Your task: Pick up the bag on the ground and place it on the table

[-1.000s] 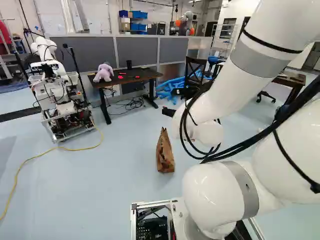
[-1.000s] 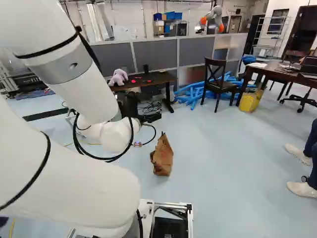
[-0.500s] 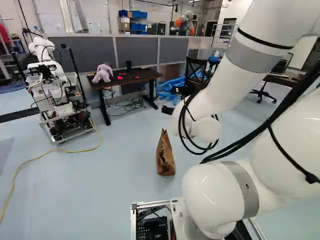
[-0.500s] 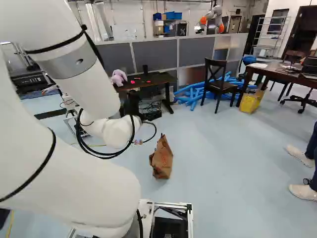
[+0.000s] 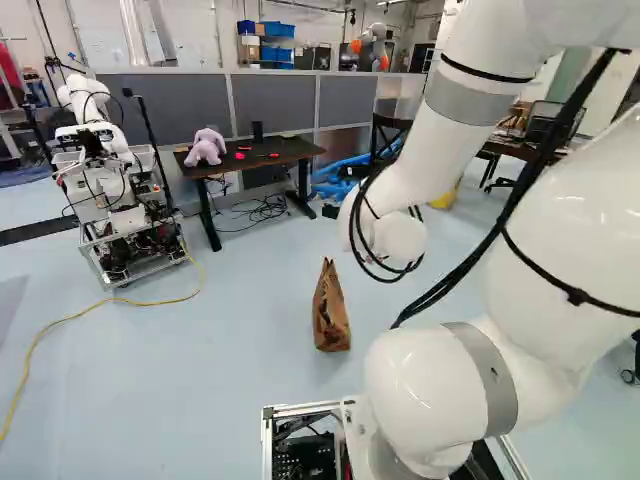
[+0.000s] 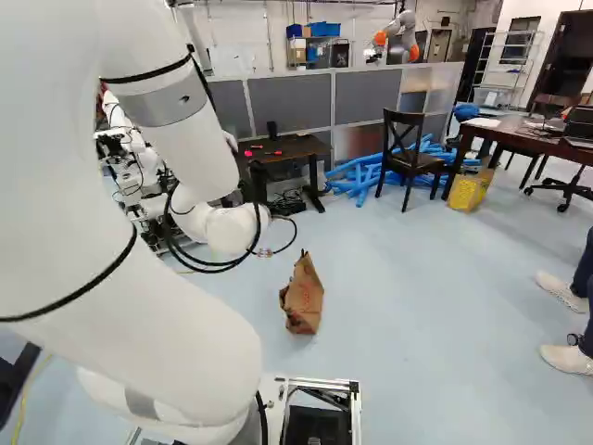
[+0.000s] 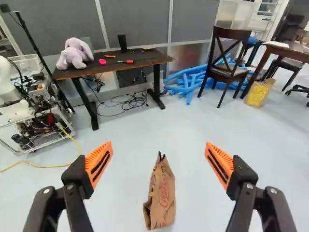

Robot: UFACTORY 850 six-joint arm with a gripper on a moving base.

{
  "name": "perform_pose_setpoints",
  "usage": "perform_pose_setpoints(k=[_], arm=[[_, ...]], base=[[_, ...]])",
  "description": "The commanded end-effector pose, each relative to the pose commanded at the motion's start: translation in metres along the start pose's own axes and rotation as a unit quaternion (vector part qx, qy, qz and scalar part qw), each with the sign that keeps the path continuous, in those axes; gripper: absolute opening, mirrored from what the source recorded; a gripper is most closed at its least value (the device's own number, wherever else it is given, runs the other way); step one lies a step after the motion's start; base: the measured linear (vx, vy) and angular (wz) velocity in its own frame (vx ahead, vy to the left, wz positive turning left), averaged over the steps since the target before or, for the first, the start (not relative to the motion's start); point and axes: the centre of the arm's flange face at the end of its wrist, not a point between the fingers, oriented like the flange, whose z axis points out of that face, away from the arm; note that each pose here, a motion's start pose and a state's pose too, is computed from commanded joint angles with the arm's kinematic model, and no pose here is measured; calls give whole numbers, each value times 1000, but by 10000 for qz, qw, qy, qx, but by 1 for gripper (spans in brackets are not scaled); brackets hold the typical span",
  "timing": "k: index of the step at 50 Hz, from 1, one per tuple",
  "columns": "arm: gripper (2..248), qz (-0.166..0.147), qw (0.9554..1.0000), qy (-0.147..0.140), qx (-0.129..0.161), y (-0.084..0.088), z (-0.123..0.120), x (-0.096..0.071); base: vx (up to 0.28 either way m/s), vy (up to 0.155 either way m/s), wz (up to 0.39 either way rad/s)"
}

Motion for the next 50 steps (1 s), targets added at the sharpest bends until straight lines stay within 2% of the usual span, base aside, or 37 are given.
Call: perform_pose_setpoints(k=[26, 50], arm=[[247, 132, 9977, -633, -195, 10, 65, -8], [247, 200, 9911, -1288, -275, 17, 124, -24]], base=[[0, 0, 0], [0, 0, 0]])
